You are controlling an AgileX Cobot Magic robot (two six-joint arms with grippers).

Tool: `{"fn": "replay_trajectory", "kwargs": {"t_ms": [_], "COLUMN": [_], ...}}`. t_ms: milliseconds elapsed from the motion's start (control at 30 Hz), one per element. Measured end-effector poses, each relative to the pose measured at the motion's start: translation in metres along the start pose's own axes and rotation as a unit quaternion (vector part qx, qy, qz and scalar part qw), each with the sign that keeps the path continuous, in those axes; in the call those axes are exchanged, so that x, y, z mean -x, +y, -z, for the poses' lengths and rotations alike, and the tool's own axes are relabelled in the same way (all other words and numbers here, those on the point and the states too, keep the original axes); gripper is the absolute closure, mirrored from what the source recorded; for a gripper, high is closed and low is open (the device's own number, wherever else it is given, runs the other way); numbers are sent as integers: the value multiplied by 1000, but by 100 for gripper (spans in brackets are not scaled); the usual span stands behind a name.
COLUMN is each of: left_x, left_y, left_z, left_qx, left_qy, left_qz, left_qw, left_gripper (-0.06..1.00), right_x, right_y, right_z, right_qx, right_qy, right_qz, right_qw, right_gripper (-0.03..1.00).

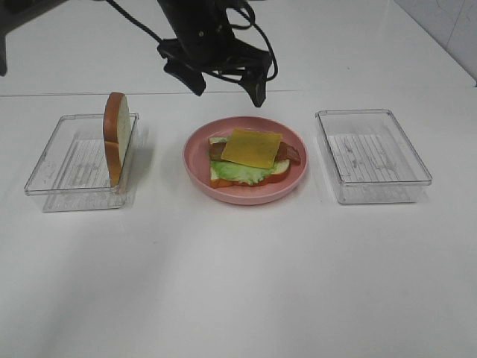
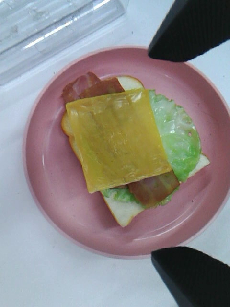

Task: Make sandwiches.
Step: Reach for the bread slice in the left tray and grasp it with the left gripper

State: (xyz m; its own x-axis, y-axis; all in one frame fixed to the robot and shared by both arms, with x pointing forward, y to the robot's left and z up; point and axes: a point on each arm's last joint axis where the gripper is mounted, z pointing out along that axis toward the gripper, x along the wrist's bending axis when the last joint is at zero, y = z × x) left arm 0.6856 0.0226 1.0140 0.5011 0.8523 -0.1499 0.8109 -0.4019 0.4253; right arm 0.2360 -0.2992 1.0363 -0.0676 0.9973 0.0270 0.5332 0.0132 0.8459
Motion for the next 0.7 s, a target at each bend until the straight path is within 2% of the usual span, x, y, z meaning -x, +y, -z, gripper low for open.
{"fn": "replay_trajectory", "kwargs": {"t_ms": [300, 367, 467, 500, 567, 633, 700], "left_x": [8, 11, 12, 12, 12, 6, 3], "left_y": [13, 15, 15, 15, 14, 7, 5], "left_z": [68, 93, 100, 115, 123, 148, 153], "left_qx": [68, 91, 96, 108, 114, 124, 124], "left_qy": [6, 7, 8, 17, 24, 59, 65], "left_qz": [-12, -13, -14, -18, -18, -6, 4], "left_qw": [998, 996, 995, 994, 993, 991, 990], "left_gripper": [-4, -4, -4, -4, -4, -4, -4], "right_x": [0, 0, 0, 0, 0, 0, 0], "right_y": [0, 0, 0, 0, 0, 0, 0], "right_z": [0, 0, 0, 0, 0, 0, 0], "right_qx": [0, 0, 0, 0, 0, 0, 0], "right_qy": [0, 0, 0, 0, 0, 0, 0], "right_qz": [0, 0, 0, 0, 0, 0, 0], "right_qw": [1000, 1000, 1000, 1000, 1000, 1000, 1000], "right_gripper": [1, 1, 1, 1, 1, 1, 1]}}
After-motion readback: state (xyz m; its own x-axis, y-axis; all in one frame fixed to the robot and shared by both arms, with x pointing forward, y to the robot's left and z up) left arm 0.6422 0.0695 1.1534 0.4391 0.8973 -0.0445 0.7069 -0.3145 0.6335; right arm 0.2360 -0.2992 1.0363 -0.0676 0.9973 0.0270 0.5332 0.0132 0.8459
